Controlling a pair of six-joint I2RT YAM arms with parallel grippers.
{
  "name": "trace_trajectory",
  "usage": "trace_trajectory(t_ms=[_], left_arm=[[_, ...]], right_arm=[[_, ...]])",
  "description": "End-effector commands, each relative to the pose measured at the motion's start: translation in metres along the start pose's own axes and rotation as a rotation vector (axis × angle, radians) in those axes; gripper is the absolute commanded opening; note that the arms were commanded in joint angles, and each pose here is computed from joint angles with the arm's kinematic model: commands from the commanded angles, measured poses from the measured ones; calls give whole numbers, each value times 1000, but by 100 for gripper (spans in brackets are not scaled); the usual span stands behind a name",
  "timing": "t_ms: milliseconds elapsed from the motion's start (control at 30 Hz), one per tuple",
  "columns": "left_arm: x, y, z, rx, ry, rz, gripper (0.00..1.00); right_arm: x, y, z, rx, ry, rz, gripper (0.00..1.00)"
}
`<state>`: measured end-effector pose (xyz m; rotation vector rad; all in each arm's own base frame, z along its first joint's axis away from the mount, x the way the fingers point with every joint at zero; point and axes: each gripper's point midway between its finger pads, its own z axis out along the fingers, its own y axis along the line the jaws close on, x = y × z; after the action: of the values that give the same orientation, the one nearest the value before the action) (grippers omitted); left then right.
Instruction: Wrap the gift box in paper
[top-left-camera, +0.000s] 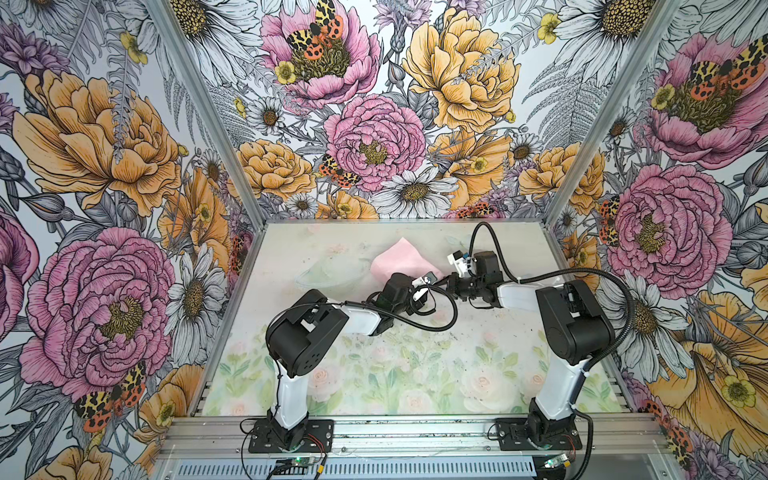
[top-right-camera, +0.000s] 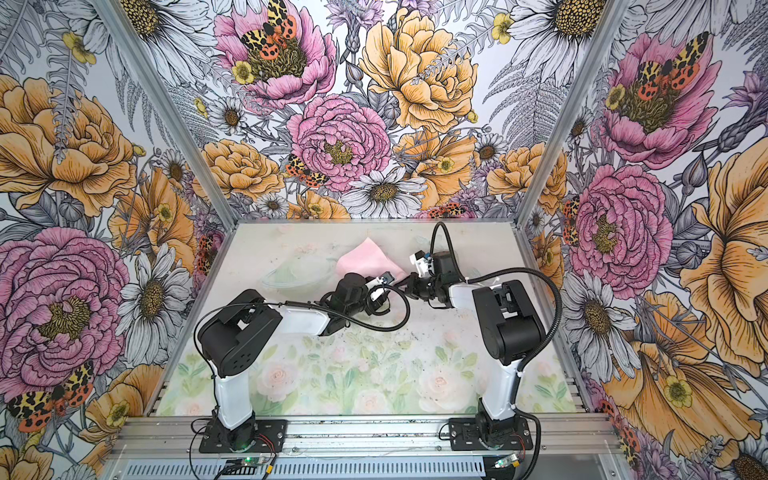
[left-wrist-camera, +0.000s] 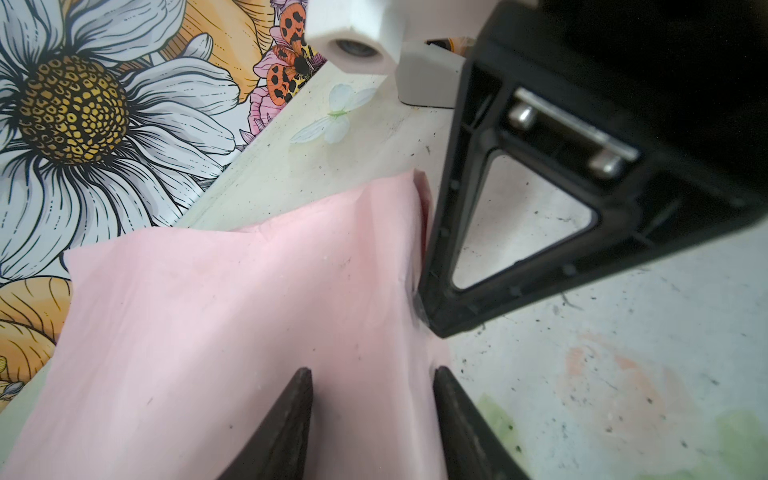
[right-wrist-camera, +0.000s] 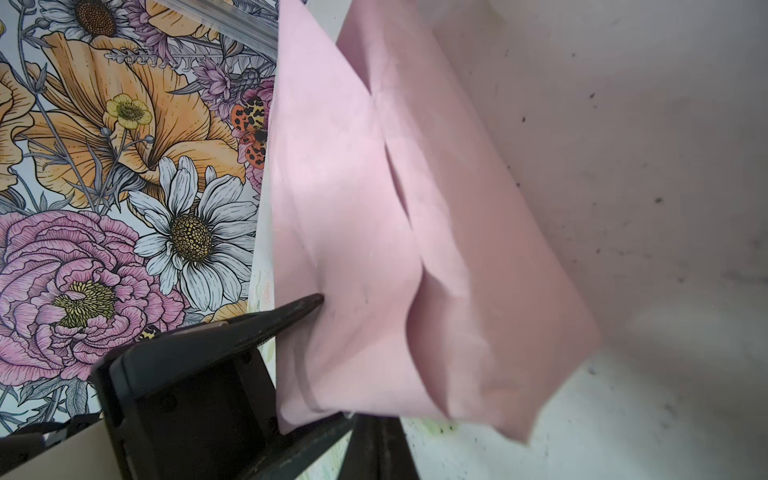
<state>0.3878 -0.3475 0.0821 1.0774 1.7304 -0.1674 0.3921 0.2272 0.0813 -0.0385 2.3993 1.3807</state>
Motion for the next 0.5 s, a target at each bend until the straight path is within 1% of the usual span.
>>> trace_trajectory(t_ms=[0, 100, 167, 267, 467], left_arm=[[83, -51, -3, 178, 253, -25, 47], [79, -50, -4, 176, 244, -26, 47], [77, -49, -4, 172, 239, -27, 47], [75, -48, -4, 172, 236, -27, 47], [74, -47, -4, 169, 233, -32, 48]], right_arm=[[-14, 11, 0, -6, -38, -55, 5], [-10, 20, -11, -1, -49, -77, 11], [-11, 28, -20, 2, -64, -97, 12], [-17, 40, -27, 5, -82, -124, 11], [-26, 43, -12, -12, -56, -125, 5]])
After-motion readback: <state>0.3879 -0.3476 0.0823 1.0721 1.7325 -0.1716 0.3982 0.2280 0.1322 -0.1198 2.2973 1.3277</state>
